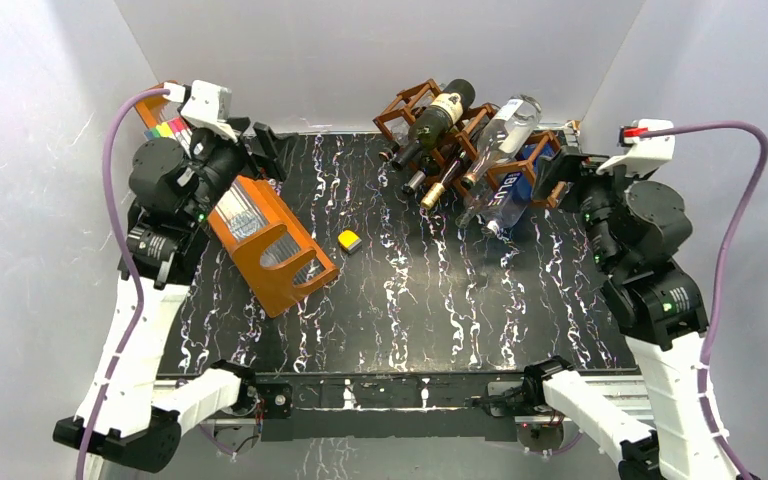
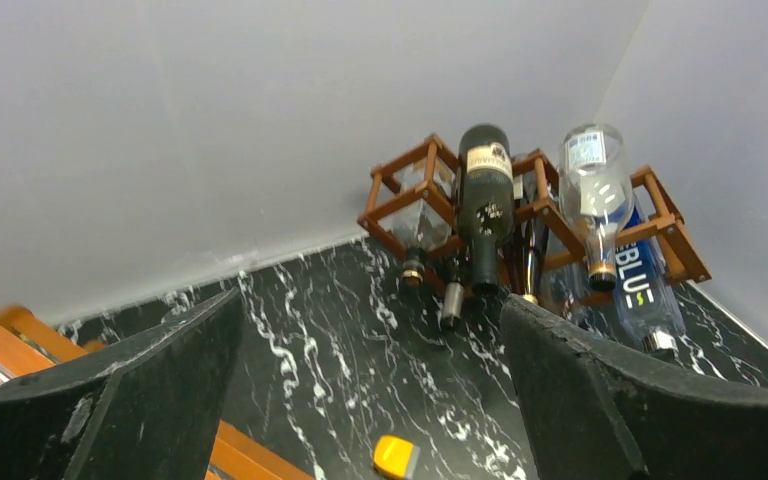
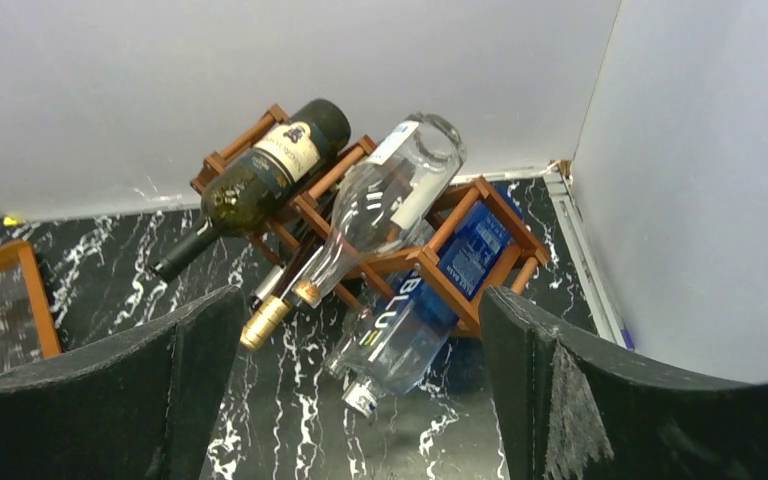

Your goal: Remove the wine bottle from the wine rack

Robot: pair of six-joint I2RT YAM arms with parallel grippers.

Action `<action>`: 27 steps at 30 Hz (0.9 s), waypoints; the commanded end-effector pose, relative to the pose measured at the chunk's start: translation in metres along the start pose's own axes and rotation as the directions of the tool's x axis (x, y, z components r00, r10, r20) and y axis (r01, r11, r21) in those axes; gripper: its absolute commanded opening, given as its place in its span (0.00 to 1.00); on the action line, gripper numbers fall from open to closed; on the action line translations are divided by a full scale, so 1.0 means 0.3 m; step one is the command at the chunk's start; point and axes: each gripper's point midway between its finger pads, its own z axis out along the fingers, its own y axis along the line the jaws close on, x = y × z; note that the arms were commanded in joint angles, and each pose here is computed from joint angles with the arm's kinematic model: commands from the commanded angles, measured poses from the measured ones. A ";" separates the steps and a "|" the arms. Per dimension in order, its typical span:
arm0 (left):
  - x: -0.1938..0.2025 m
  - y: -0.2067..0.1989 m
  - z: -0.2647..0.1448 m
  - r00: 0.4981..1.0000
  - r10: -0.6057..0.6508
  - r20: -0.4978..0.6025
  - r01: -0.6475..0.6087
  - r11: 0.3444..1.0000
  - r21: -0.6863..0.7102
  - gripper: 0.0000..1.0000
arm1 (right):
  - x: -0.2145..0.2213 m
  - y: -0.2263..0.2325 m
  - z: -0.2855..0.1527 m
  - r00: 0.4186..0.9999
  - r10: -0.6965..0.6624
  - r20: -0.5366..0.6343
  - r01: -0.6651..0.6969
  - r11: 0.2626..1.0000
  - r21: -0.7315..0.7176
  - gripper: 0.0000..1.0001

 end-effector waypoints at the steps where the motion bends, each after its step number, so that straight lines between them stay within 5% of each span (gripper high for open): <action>1: 0.037 0.002 0.014 0.992 -0.105 -0.064 0.105 0.994 -0.009 0.98 | -0.020 0.007 0.031 0.999 0.017 0.035 -0.018 1.000 0.026 0.98; 14: 0.232 -0.047 0.118 0.910 -0.297 -0.290 0.317 0.948 0.022 0.98 | 0.101 -0.006 0.127 0.998 -0.007 -0.057 0.015 0.989 0.145 0.98; 27: 0.455 -0.402 0.200 0.808 -0.255 -0.531 0.397 0.902 0.172 0.98 | 0.368 0.100 0.230 0.954 -0.042 -0.296 0.056 0.998 0.039 0.98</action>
